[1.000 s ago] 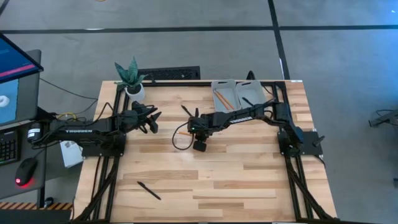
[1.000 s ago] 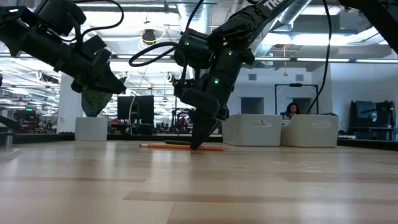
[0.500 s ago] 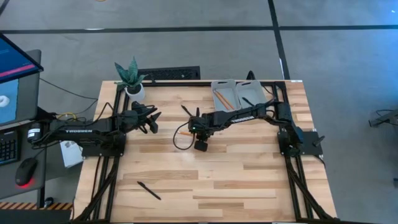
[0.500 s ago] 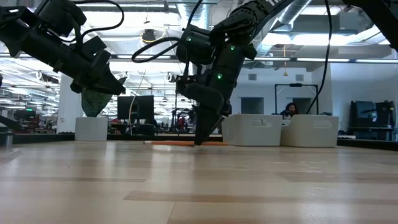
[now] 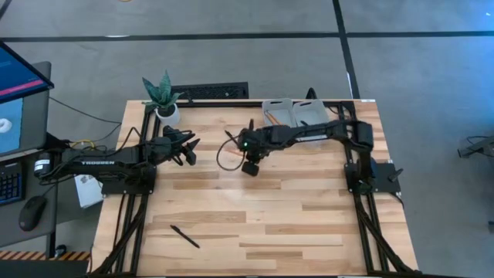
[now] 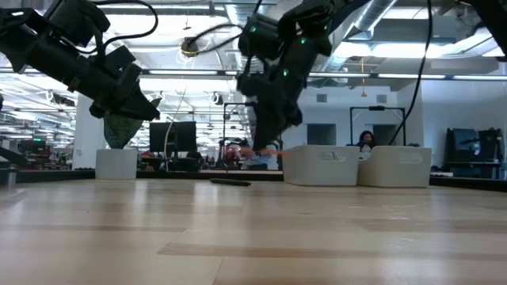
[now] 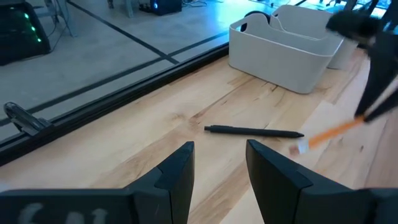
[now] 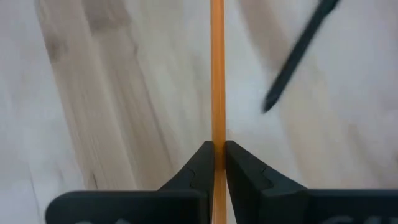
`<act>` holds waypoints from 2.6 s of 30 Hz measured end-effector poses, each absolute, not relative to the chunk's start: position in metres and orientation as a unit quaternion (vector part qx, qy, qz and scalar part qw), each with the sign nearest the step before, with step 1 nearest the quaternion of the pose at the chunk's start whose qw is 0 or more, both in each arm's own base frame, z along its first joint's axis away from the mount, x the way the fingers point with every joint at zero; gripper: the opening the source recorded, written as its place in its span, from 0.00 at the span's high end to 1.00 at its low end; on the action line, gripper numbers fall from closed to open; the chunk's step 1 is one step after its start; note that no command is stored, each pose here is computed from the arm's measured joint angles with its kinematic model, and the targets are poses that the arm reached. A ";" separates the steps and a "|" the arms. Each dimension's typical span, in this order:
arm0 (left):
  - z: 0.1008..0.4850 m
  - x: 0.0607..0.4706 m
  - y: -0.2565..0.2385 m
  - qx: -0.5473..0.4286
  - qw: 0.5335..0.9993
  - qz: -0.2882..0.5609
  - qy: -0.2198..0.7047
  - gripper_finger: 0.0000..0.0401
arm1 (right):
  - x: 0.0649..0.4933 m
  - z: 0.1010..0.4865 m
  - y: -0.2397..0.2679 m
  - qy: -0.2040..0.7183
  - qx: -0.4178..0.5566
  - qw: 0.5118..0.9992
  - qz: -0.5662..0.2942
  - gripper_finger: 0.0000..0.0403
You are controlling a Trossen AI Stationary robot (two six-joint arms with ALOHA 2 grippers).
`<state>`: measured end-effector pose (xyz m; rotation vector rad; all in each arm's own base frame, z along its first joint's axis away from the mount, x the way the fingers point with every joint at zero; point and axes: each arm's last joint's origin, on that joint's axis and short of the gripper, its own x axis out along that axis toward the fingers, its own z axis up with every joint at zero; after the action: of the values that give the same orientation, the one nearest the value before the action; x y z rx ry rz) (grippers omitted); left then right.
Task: Sort pens & pencils
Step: Put the yellow pencil into the left gray bin
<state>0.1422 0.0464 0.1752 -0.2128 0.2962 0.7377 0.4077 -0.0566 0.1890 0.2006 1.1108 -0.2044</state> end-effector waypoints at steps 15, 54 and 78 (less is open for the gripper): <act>0.175 0.142 0.047 -0.107 0.915 0.363 0.142 0.66 | 0.369 0.270 -0.110 0.419 0.129 0.879 -0.190 0.86; 0.175 0.142 0.047 -0.106 0.914 0.365 0.142 0.66 | 0.292 0.226 -0.178 0.509 0.230 0.756 -0.342 0.86; 0.175 0.141 0.047 -0.110 0.909 0.377 0.137 0.66 | 0.285 0.193 -0.175 0.506 0.230 0.757 -0.343 0.86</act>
<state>0.1415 0.0473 0.1754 -0.2262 0.2828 0.7779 0.2848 -0.1745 0.1925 0.5010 1.1020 -0.7481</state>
